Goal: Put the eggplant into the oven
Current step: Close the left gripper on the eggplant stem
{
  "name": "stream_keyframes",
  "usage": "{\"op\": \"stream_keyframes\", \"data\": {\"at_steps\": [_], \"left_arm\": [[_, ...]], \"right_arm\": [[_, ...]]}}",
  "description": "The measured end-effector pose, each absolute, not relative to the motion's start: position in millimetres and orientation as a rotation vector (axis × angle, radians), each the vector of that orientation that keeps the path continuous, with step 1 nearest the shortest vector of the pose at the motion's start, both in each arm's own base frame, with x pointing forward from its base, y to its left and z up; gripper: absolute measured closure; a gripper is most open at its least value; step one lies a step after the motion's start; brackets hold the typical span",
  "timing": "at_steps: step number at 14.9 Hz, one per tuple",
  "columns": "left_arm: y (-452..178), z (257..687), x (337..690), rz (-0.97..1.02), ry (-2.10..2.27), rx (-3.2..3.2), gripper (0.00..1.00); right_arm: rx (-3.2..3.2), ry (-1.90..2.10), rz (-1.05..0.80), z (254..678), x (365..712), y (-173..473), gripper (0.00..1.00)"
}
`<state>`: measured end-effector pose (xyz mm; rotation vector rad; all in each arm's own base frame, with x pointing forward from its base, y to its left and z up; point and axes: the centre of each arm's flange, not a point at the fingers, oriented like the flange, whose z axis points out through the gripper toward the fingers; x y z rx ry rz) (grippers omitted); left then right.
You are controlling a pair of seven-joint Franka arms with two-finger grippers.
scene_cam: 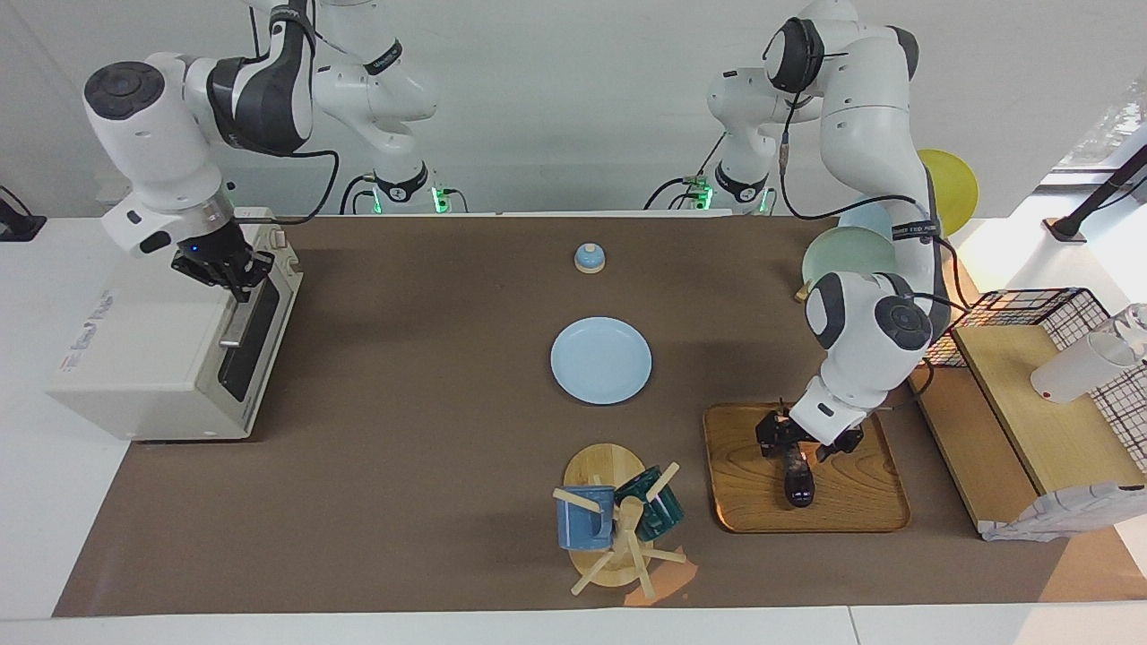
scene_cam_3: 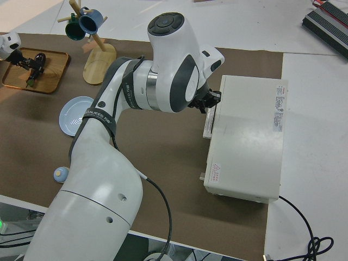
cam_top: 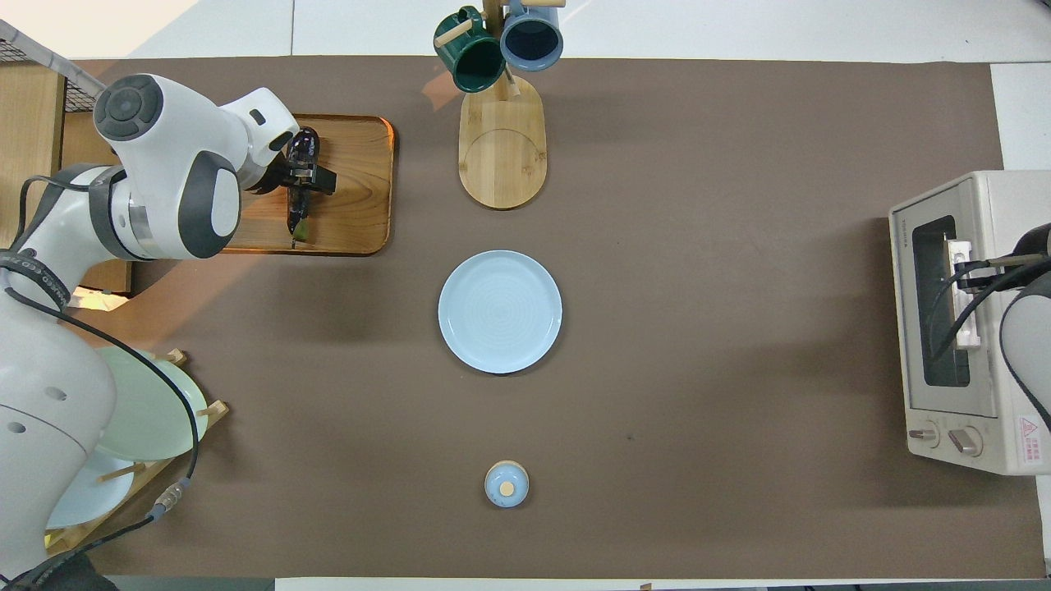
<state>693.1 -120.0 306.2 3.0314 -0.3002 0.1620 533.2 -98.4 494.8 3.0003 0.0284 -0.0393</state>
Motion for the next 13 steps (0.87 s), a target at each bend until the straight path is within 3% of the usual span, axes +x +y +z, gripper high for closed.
{"op": "stream_keyframes", "data": {"at_steps": [3,8,13], "left_arm": [[-120,304,692,0.156,-0.329,3.03,0.06],[-119,306,692,0.146,-0.342,3.03,0.65],[-134,360,691,0.093,-0.285,2.952,0.68]], "right_arm": [[2.99,0.015,-0.042,484,532,-108,0.99],[2.982,0.013,-0.028,479,533,-112,0.99],[2.98,0.043,0.028,477,527,-102,0.99]]}}
